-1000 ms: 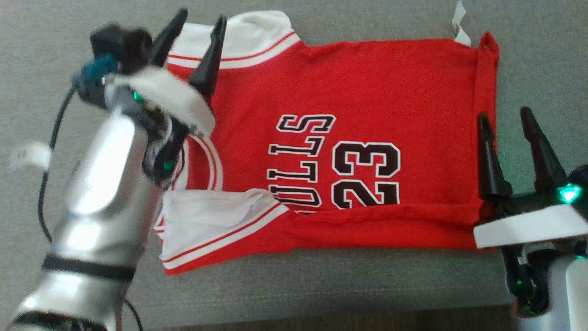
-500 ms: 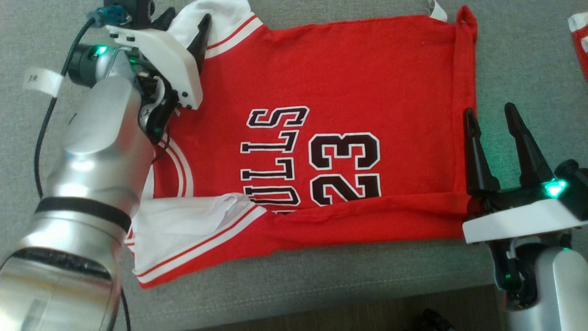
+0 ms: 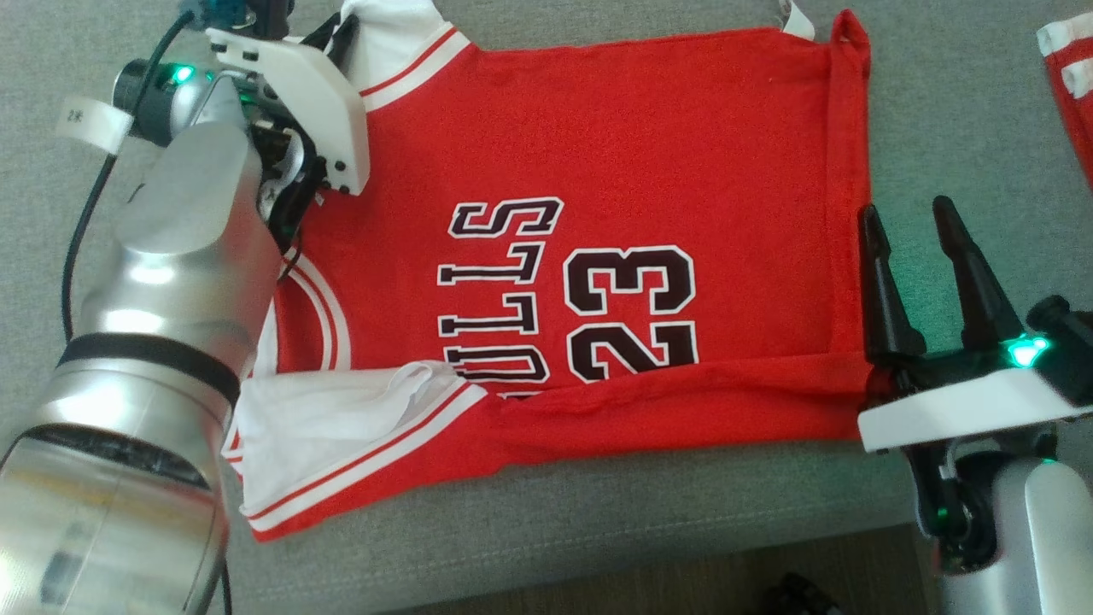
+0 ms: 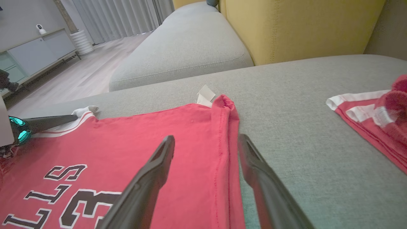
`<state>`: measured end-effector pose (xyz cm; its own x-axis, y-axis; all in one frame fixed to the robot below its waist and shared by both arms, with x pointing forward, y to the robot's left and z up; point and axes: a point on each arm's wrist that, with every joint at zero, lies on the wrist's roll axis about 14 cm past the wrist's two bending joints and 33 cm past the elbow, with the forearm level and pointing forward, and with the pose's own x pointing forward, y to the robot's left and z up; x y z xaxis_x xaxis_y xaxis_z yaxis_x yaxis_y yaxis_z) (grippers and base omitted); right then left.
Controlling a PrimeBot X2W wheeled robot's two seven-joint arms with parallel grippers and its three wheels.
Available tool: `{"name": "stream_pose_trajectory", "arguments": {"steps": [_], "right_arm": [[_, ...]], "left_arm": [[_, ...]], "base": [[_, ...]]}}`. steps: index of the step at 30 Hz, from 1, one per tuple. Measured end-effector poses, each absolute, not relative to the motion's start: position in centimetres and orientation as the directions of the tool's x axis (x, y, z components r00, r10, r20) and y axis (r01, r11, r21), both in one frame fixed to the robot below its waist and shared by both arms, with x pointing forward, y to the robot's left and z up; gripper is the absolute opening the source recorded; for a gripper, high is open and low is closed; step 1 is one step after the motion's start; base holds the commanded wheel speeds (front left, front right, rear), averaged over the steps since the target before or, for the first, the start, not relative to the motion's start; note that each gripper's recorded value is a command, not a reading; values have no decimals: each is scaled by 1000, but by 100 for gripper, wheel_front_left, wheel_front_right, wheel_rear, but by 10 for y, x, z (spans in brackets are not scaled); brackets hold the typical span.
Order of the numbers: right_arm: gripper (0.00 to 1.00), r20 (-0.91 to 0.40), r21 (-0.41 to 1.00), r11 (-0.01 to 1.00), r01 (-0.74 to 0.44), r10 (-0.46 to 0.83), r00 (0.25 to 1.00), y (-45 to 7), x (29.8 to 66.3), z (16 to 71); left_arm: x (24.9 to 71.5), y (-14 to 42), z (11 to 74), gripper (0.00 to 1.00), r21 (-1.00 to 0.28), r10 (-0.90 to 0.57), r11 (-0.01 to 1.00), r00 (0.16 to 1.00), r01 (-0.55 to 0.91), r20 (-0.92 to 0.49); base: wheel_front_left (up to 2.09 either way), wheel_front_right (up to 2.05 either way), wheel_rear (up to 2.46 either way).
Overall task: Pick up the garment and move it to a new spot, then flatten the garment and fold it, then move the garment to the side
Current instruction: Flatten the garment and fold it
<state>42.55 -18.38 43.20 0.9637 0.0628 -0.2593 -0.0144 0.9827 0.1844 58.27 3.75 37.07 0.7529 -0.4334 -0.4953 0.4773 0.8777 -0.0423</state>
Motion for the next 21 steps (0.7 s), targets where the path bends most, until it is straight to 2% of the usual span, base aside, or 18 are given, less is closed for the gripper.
{"name": "stream_pose_trajectory", "arguments": {"steps": [5, 13, 21], "right_arm": [[100, -271, 163, 987, 4, 41, 962, -194, 434, 434], [100, -280, 148, 989, -18, 59, 958, -203, 496, 440], [100, -460, 121, 990, -66, 115, 881, -191, 530, 394]], "left_arm": [[582, 36, 382, 0, -34, -439, 878, 776, 477, -453], [581, 34, 394, 0, -43, -457, 875, 792, 483, -406], [582, 38, 392, 0, -62, -465, 875, 796, 481, -388]], "base": [[0, 0, 0], [0, 0, 0], [0, 0, 0]]}}
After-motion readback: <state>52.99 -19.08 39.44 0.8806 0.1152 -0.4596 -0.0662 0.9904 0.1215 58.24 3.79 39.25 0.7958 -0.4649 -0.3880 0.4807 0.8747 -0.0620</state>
